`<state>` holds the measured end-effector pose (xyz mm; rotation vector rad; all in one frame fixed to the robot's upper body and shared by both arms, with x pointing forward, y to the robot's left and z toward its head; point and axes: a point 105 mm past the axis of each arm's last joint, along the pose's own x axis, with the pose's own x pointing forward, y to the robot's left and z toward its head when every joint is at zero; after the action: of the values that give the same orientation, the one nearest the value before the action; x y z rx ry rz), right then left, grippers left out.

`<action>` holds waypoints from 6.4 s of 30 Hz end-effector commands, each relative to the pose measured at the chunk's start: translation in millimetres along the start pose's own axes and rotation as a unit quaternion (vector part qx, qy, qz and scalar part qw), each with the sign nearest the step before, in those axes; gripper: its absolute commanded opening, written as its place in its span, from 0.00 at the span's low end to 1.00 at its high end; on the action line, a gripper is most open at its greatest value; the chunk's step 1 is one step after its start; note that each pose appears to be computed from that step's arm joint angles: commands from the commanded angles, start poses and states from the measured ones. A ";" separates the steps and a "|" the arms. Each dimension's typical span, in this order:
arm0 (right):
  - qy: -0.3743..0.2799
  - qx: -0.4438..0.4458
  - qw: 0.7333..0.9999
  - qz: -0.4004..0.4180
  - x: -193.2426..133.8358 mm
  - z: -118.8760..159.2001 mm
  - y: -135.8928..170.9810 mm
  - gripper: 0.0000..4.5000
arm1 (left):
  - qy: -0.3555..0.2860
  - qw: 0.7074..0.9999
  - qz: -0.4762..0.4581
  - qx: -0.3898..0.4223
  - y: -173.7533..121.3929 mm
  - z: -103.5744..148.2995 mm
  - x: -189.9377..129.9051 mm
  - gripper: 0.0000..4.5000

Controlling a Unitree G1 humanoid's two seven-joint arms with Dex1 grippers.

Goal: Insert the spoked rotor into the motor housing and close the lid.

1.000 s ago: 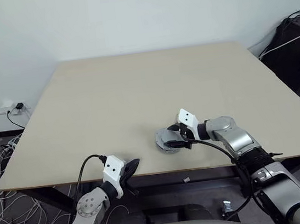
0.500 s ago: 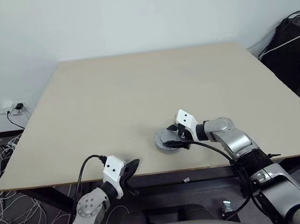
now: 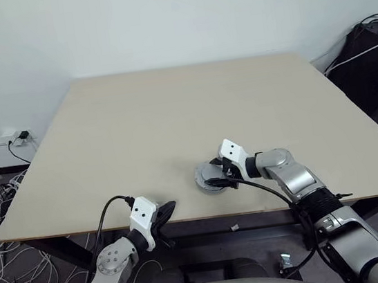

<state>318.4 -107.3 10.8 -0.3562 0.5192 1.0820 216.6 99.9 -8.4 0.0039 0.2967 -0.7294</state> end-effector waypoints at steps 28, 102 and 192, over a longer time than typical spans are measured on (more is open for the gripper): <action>0.072 -0.016 0.997 0.011 -8.0 -20.7 -4.2 0.73 | -0.024 1.000 -0.007 0.014 -1.5 13.4 3.1 0.00; 0.125 0.000 0.992 0.025 -12.2 -34.1 -0.8 0.73 | -0.110 0.994 -0.008 0.024 -0.9 41.8 6.6 0.00; 0.111 -0.006 0.994 0.003 -3.7 -29.7 9.7 0.73 | 0.111 0.976 -0.080 -0.169 -14.0 39.3 132.2 0.00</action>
<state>311.8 -112.4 9.5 -0.4850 0.6142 1.0787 312.9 7.3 -6.9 -0.2678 0.6288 -0.8102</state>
